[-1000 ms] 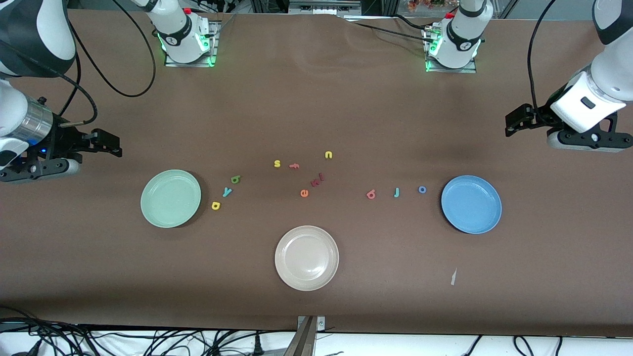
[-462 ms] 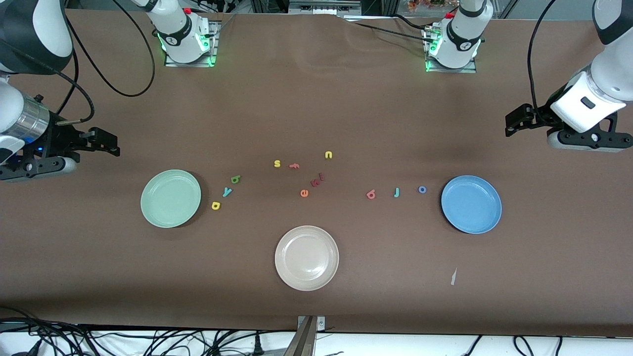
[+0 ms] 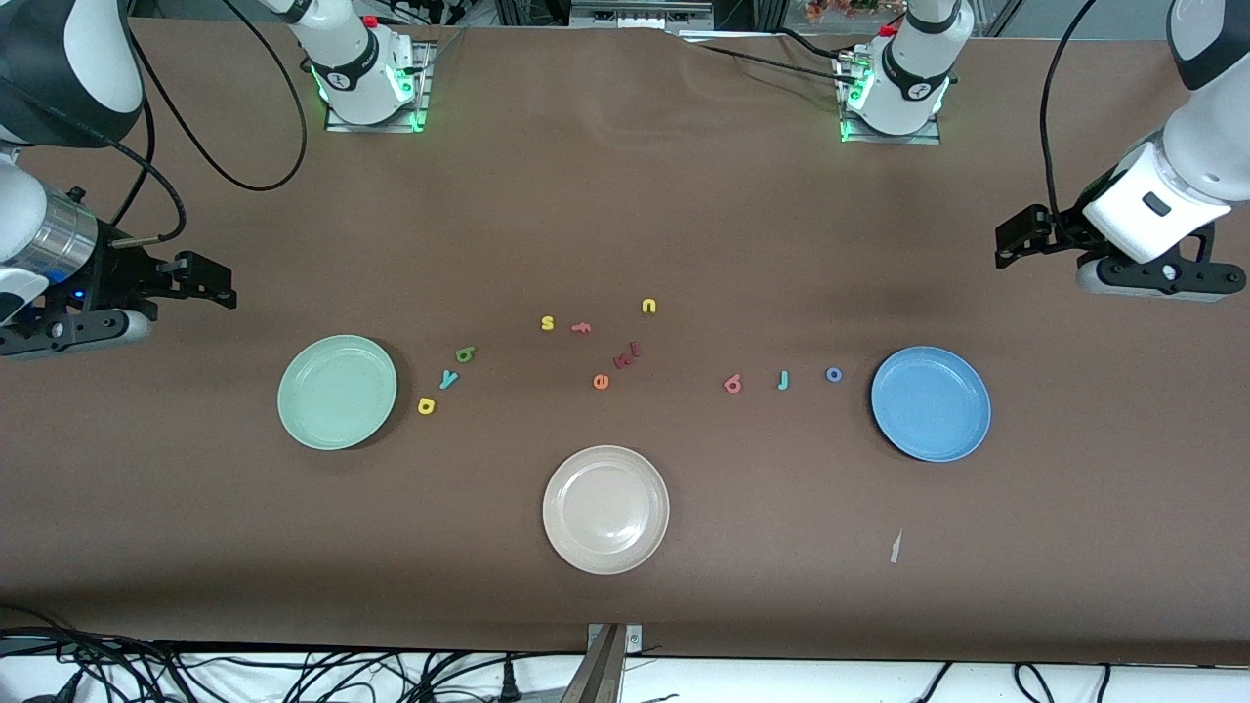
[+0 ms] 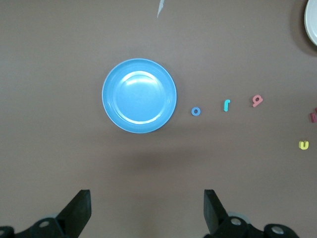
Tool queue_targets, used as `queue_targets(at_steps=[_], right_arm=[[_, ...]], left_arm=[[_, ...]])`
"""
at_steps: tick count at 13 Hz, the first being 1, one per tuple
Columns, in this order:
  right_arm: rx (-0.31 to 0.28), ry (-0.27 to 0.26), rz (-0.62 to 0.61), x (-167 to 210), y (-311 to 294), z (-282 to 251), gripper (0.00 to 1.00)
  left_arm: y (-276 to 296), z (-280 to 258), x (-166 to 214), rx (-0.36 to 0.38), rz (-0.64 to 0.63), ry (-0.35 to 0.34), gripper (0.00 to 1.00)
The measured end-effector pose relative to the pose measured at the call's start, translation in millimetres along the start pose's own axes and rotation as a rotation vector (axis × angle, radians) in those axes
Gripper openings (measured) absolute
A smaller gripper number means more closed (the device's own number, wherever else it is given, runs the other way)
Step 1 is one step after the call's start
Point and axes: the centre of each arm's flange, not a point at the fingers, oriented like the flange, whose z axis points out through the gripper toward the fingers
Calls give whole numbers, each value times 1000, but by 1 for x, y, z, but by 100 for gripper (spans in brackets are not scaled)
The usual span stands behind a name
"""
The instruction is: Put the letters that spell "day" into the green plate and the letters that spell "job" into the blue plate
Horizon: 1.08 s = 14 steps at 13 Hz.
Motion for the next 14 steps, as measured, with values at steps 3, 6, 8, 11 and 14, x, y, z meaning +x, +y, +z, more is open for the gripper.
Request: queue_targets(at_steps=[3, 6, 8, 11, 14], right_arm=[[2, -11, 7, 1, 4, 6, 100], [4, -23, 18, 3, 11, 13, 100], [6, -28, 7, 5, 5, 20, 100], [10, -8, 11, 15, -20, 37, 100], [17, 34, -17, 32, -44, 77, 100]], left_arm=[[19, 31, 13, -8, 197, -60, 100], [30, 74, 29, -28, 390, -134, 100], [49, 108, 40, -47, 537, -180, 100], [86, 171, 59, -66, 760, -193, 100], [94, 221, 72, -71, 952, -138, 100]])
